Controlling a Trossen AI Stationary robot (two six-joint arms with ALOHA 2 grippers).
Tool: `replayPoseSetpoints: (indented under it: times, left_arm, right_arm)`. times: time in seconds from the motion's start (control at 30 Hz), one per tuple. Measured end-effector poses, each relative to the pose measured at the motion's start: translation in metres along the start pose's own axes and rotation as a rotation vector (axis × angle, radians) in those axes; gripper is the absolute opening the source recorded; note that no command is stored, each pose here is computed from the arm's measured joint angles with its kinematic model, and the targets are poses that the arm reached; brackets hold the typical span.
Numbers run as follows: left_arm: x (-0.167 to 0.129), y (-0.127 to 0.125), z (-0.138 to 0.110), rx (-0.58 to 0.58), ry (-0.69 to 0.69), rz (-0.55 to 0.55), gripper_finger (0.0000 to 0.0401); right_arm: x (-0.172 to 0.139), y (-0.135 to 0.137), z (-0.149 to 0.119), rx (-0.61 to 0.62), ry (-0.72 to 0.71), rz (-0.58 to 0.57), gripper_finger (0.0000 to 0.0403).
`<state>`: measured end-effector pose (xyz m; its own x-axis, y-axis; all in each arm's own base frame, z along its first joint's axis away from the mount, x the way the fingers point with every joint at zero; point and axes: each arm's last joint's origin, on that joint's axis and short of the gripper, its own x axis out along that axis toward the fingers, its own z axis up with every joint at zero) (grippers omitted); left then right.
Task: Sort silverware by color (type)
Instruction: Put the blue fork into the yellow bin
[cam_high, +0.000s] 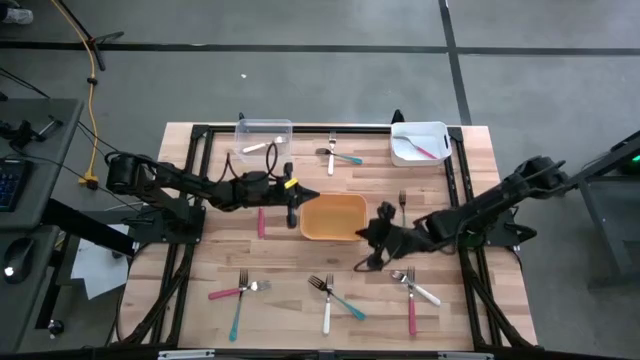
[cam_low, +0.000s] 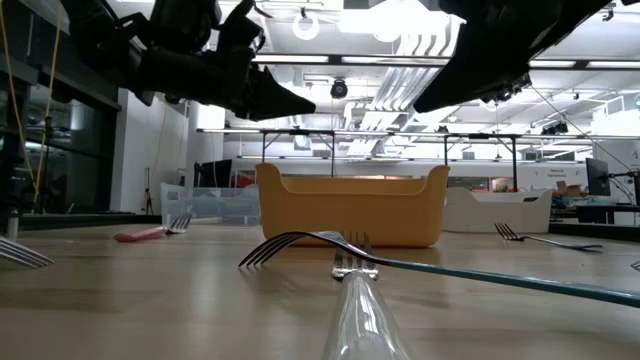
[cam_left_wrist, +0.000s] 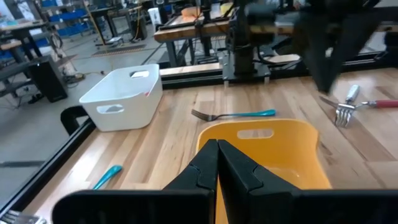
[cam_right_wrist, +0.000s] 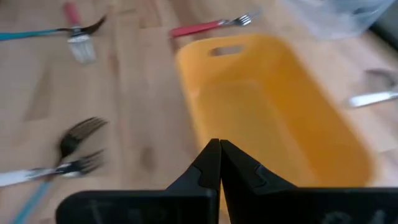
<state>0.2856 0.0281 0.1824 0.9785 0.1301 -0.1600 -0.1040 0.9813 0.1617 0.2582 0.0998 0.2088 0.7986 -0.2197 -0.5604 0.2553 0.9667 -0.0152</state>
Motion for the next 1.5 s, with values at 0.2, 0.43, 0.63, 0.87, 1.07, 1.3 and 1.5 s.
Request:
replayPoseSetpoints:
  times: [0.2,0.43,0.63,0.87,1.07,1.3,1.5]
  left_arm:
    - [0.0,0.0,-0.001,0.002,0.007,-0.001,0.0001]
    - [0.0,0.0,0.0,0.019,0.004,0.0,0.0001]
    - [0.0,0.0,0.0,0.019,0.005,-0.002,0.0001]
    - [0.0,-0.001,0.0,-0.009,0.0,-0.004,0.0001]
    - [0.0,-0.001,0.0,-0.016,0.0,-0.005,0.0001]
    - [0.0,-0.003,0.0,-0.016,0.004,-0.012,0.0001]
    - [0.0,-0.004,0.0,-0.017,0.004,-0.014,0.0001]
  right_arm:
    - [0.011,0.038,-0.009,0.002,0.05,0.059,0.0051]
    - [0.035,0.082,-0.014,0.019,0.116,0.115,0.0123]
    - [0.065,0.107,-0.029,0.13,0.243,0.174,0.0141]
    - [0.081,0.133,-0.037,0.141,0.297,0.203,0.0142]
    - [0.082,0.136,-0.038,0.163,0.357,0.162,0.0142]
    - [0.081,0.128,-0.048,0.212,0.423,0.096,0.0142]
    - [0.081,0.127,-0.049,0.208,0.437,0.096,0.0115]
